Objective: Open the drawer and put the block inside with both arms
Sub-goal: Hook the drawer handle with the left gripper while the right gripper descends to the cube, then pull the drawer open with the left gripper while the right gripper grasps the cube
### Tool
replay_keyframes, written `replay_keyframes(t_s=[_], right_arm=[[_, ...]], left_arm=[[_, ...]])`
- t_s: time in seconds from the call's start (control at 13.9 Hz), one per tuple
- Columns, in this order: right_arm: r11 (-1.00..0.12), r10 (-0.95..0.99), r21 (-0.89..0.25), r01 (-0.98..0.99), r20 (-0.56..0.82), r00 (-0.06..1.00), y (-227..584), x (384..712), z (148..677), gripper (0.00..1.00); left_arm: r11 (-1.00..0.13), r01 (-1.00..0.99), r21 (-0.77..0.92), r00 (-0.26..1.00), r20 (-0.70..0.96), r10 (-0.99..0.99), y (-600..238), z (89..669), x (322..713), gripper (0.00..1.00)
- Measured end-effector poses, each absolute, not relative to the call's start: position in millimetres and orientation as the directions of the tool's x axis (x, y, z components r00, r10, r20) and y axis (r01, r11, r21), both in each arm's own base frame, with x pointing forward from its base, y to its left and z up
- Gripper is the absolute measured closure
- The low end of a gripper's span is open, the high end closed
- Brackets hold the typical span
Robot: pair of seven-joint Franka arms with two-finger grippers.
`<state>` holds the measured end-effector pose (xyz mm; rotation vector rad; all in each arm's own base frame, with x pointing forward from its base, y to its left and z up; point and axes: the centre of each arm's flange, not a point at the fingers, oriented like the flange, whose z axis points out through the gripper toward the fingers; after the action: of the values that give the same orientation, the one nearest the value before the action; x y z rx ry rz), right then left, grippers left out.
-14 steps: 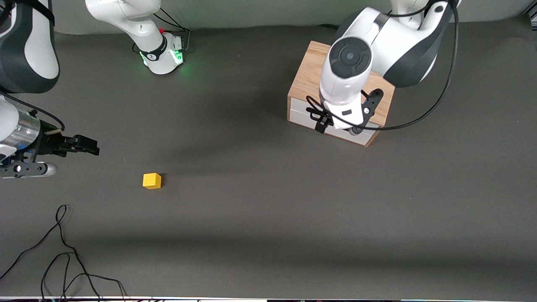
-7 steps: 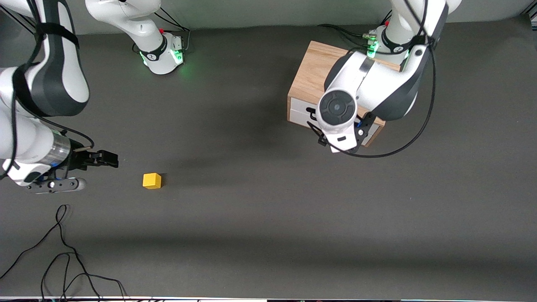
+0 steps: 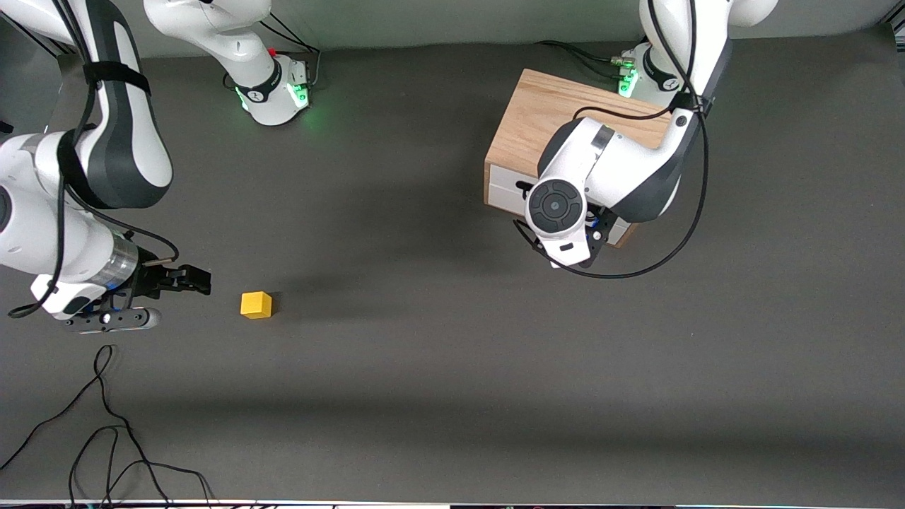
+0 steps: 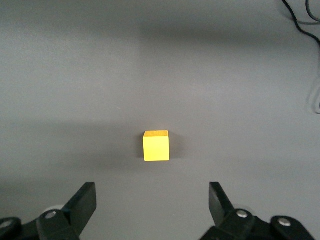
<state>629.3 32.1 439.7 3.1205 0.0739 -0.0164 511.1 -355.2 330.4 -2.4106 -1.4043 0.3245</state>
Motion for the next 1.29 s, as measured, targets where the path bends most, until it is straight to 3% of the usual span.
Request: replay_keyframes(t_s=[0.65,1.29], right_arm=[[-0.998,0.062,0.02,0.061,0.07,0.996,39.0,616.2,386.5,0.0],[-0.997,0.072,0.048,0.068,0.067,0.995,36.9,593.2,242.5,0.0]], left_arm=[[-0.431,0.793,-0.43,0.475,-0.007,0.88,-364.6,281.8,506.9,0.0],[-0.431,0.809,-0.4,0.474,0.01,0.88,-363.5,275.7,514.2,0.0]])
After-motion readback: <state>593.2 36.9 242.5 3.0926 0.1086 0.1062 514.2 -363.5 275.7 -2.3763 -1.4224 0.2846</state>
